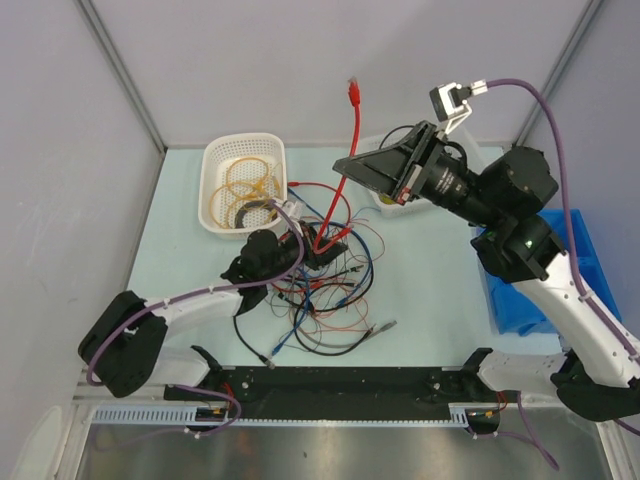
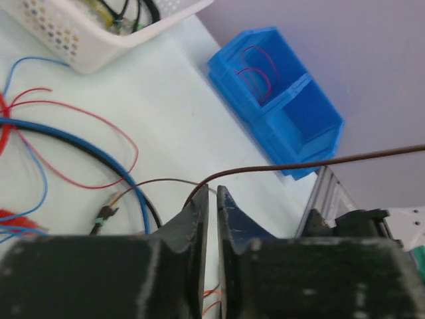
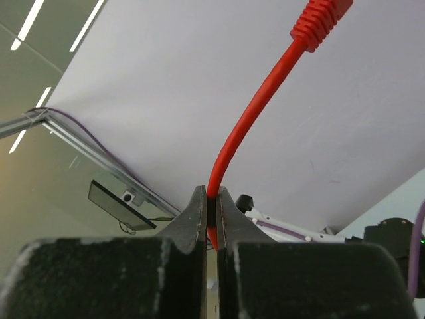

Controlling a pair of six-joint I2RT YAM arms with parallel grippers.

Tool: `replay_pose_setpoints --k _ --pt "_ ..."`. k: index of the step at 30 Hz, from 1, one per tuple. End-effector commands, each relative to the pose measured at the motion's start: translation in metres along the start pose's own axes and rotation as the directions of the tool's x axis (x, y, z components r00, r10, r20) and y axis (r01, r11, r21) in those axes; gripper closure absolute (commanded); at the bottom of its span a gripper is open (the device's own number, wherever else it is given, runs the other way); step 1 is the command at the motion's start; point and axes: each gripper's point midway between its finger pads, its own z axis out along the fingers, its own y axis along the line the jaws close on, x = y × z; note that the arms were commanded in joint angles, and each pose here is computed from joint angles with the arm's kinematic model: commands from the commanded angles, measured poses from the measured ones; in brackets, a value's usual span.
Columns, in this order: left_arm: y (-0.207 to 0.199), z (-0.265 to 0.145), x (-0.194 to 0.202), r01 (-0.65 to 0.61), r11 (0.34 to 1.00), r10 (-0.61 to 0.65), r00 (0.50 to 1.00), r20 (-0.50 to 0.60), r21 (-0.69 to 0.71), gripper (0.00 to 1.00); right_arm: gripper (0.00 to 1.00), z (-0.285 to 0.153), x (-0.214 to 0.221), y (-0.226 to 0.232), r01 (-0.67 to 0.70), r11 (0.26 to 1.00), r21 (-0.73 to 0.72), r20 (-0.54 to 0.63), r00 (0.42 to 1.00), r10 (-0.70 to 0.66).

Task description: Untangle the cables

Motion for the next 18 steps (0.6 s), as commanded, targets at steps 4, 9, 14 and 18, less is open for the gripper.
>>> replay_pose_setpoints --k 4,9,14,18 --pt "0.054 -0.003 0.008 0.082 0.980 -0.096 0.993 -0.067 -0.180 1.00 1.00 -0.030 -0.038 0.066 0.177 0.983 -0.047 0.102 0.980 -0.172" --pt "0.100 -0.022 0.032 0.160 0.911 -0.220 0.968 -0.120 -0.379 1.00 1.00 -0.043 -0.055 0.075 0.222 0.975 -0.025 0.143 0.966 -0.217" --pt "0.107 -0.028 0.031 0.164 0.894 -0.257 0.949 -0.180 -0.416 0.60 1.00 -0.050 -0.060 0.071 0.226 0.974 0.002 0.148 0.963 -0.223" --pt "0.074 -0.028 -0.001 0.122 0.951 -0.161 0.980 -0.118 -0.284 0.01 1.00 -0.050 -0.060 0.057 0.203 0.979 0.013 0.149 0.968 -0.202"
